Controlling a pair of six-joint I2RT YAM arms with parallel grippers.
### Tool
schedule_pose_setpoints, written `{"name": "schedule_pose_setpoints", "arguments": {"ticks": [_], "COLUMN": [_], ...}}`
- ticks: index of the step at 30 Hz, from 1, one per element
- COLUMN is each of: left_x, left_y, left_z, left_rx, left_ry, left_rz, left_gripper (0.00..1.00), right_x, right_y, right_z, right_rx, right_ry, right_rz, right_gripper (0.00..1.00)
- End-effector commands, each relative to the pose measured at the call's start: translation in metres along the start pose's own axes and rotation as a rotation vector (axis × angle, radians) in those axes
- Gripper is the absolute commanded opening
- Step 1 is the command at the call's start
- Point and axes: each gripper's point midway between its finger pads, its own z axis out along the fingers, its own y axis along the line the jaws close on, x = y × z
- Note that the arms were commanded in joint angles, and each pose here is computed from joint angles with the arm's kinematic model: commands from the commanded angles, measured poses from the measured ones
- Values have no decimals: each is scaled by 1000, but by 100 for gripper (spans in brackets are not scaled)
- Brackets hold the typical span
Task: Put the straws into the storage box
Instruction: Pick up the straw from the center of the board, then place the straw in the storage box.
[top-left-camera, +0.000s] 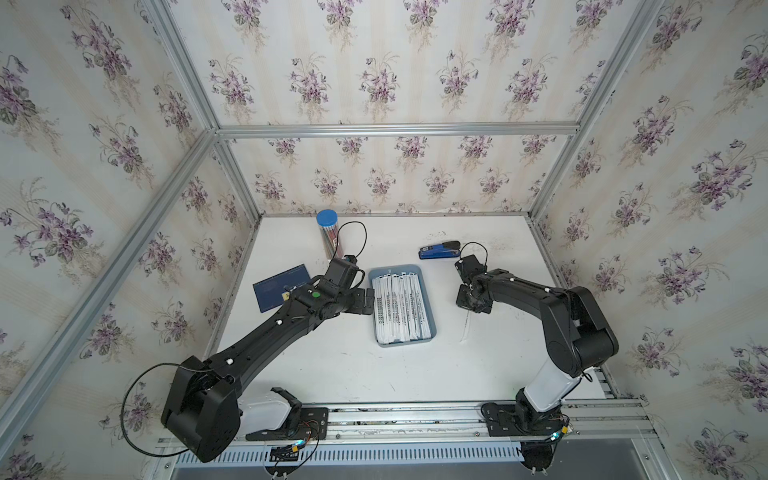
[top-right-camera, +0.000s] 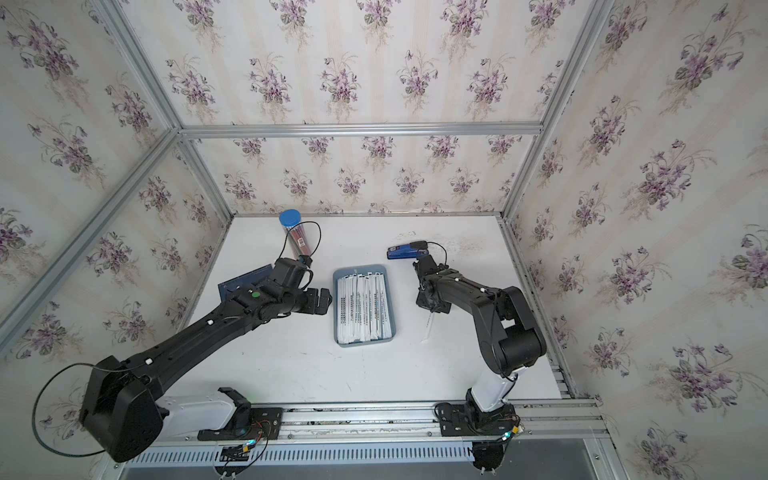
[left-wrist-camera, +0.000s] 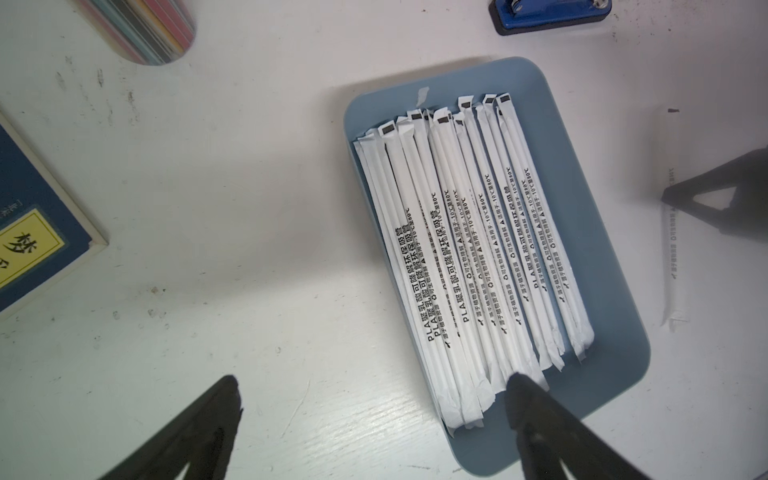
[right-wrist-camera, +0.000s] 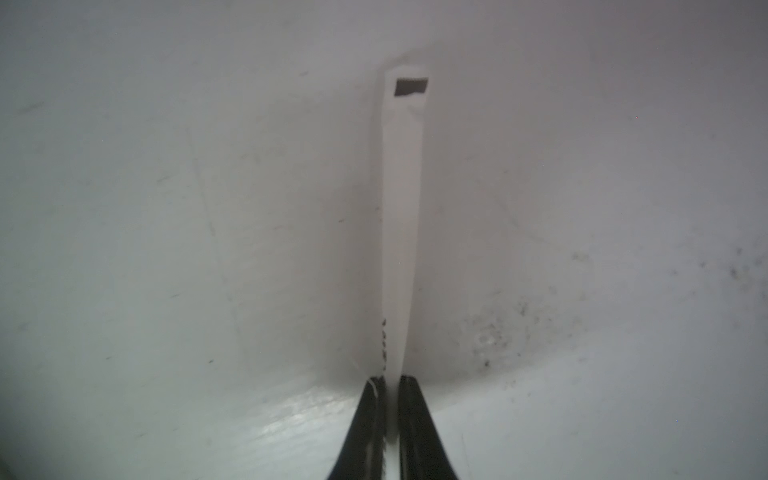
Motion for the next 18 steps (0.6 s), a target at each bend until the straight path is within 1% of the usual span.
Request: {"name": "schedule_pose_setpoints", "arguments": {"ticks": [1,5,9,13,14,15,18], "left_x": [3,2,2,2,2,2,1], "left_y": [5,7,11,14,14,15,14], "left_z": [-3,-5,-7,-5,-5,-4,-5], "left_rx": [-24,-31,-41,-47,-46,-46,-40], "left_ry": [6,3,-1,4,5,8,6], "left_rz": [-11,-21,-28,-39,-41,-45,-53], "left_gripper": [100,100,100,100,100,100,100], "right_x": [-6,-12,-15,-15,-17,-4,8], "right_y": [6,17,42,90,98,123,166], "right_z": [-11,-28,-56,-91,-96,-105,-110], "right_rx": [-29,-96,-191,-285,-307,-359,-454], "right_ry": [-22,-33,-34,-55,-59,-56,-63], "right_rz": [-36,-79,-144,-246,-252,-309,-368], "right_gripper": [12,12,12,12,12,12,12]}}
